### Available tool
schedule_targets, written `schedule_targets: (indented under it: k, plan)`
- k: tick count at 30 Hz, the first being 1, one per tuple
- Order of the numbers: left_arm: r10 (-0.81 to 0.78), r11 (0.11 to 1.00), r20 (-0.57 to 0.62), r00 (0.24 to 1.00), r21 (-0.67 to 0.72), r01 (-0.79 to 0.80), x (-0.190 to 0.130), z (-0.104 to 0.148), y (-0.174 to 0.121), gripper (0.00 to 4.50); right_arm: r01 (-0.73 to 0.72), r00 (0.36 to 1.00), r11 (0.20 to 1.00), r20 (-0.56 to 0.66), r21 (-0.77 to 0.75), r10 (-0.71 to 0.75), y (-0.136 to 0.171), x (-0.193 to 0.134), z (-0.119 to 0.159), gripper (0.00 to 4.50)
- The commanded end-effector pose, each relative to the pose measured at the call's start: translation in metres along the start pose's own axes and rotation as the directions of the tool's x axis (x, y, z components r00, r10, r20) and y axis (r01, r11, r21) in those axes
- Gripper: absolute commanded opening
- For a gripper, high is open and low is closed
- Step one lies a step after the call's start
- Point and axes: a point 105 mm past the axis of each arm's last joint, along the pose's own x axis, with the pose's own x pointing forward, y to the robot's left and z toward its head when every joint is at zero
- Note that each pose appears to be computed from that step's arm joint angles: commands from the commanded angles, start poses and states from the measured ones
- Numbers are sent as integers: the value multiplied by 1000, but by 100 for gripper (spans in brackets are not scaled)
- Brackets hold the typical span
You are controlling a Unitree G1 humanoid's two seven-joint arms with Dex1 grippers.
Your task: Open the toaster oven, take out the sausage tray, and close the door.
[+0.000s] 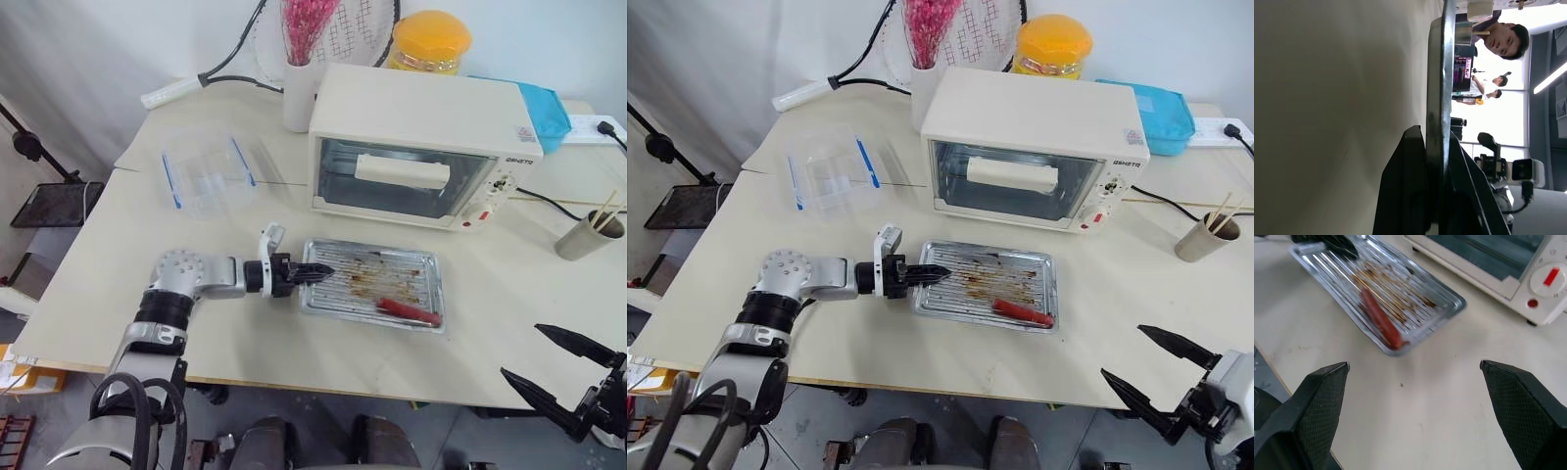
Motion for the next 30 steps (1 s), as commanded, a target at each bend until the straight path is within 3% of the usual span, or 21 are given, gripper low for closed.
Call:
schedule_targets:
  k: [1, 9, 12, 15, 17, 20, 21, 23, 27, 30]
  plan:
    - [-15, 1000, -44, 999, 7, 15, 3, -6, -1, 115, 27, 999, 999, 21, -27, -27, 2, -3, 9, 450]
    - [47, 996, -2, 999, 79, -46, -21, -1, 3, 362, 22, 999, 1000, 30, -18, -21, 7, 2, 7, 450]
    - [104, 972, 41, 994, 210, -110, -48, 2, 5, 447, 4, 1000, 1000, 31, -17, -3, 6, 5, 5, 450]
    - [111, 898, 87, 990, 419, -137, -76, 2, 3, 447, -15, 999, 1000, 32, -20, 16, 3, 9, 4, 450]
    - [110, 800, 87, 990, 583, -140, -92, 0, 0, 447, -24, 999, 1000, 35, -20, 25, 0, 11, 3, 450]
    - [84, 573, 69, 994, 813, -105, -122, -11, -5, 447, -55, 998, 998, 39, -20, 56, -3, 14, 4, 450]
    - [103, 442, 104, 989, 886, -139, -133, -10, -4, 447, -72, 997, 997, 41, -21, 72, -4, 16, 4, 450]
    - [115, 282, 131, 985, 946, -158, -146, -11, -5, 447, -104, 994, 994, 44, -25, 105, -5, 19, 6, 450]
    - [118, 92, 119, 986, 987, -130, -160, -13, -10, 447, -167, 985, 985, 46, -36, 169, -7, 26, 11, 450]
    - [146, 27, 156, 977, 986, -162, -169, -10, -1, 447, -198, 978, 979, 53, -40, 199, -9, 34, 16, 450]
